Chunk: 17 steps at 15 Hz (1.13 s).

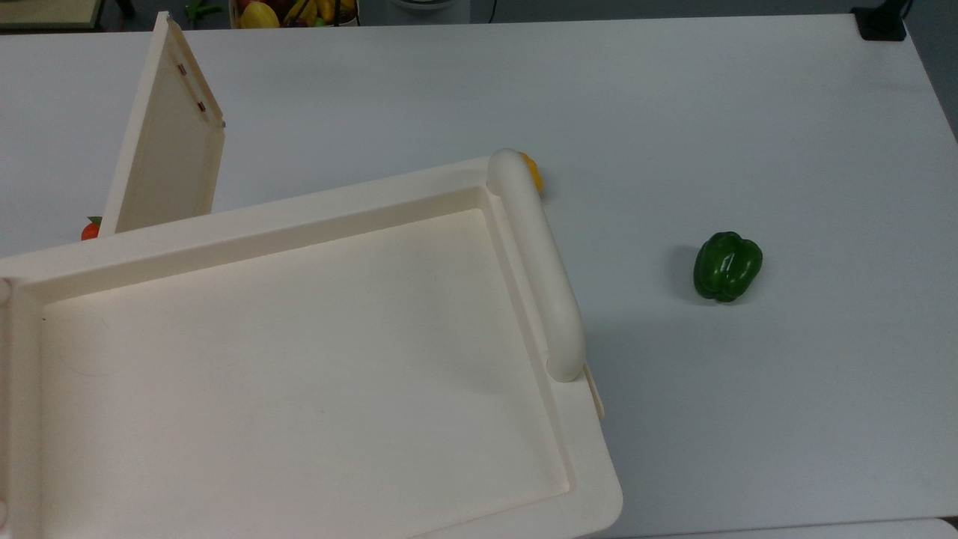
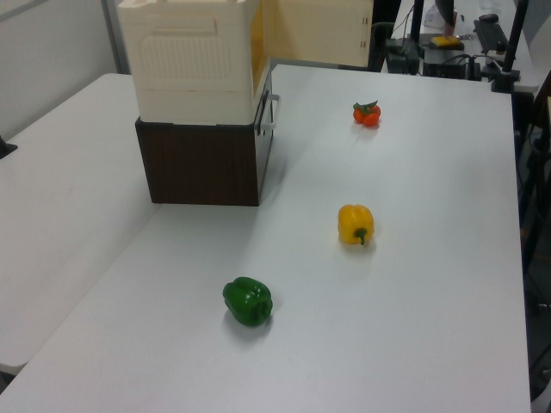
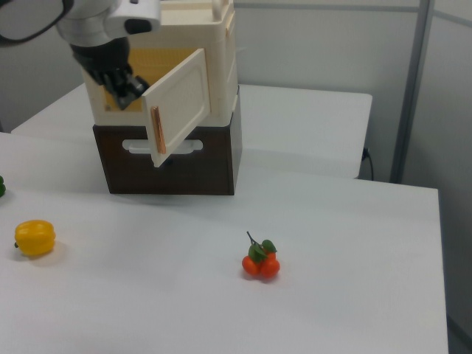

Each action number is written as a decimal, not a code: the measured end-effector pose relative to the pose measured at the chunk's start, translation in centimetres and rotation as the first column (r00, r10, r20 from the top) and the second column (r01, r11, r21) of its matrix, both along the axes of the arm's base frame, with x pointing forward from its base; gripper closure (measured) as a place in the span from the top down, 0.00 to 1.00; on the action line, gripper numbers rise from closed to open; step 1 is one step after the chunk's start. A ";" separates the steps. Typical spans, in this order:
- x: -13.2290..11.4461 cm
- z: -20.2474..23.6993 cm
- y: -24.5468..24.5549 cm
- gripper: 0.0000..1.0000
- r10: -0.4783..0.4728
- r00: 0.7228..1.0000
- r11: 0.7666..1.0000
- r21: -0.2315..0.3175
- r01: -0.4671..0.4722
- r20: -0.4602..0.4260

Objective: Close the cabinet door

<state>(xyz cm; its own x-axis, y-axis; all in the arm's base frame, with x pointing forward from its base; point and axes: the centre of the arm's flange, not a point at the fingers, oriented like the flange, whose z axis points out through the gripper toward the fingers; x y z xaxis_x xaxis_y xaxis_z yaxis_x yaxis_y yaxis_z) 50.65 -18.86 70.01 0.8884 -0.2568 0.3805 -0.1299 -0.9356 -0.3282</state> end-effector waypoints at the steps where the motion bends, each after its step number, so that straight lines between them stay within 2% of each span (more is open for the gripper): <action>1: 0.1 0.2 -0.7 0.01 -0.014 0.999 1.000 -0.008 0.014 0.033; 3: 0.8 0.1 -1.5 0.01 -0.045 0.995 0.999 -0.022 0.047 0.085; 5: 2.3 -0.9 -2.0 0.01 -0.083 0.988 0.996 -0.004 0.085 0.133; 8: 3.2 -2.4 -4.3 0.01 -0.167 0.964 0.980 0.138 0.140 0.208; 9: 3.3 -3.1 -5.1 0.01 -0.185 0.959 0.973 0.180 0.147 0.215; 11: 3.6 -4.6 -5.8 0.01 -0.204 0.957 0.963 0.220 0.158 0.206; 14: 5.0 -6.7 -5.1 0.01 -0.206 0.962 0.953 0.258 0.157 0.177; 17: 5.9 -7.6 -3.9 0.01 -0.192 0.968 0.952 0.270 0.143 0.164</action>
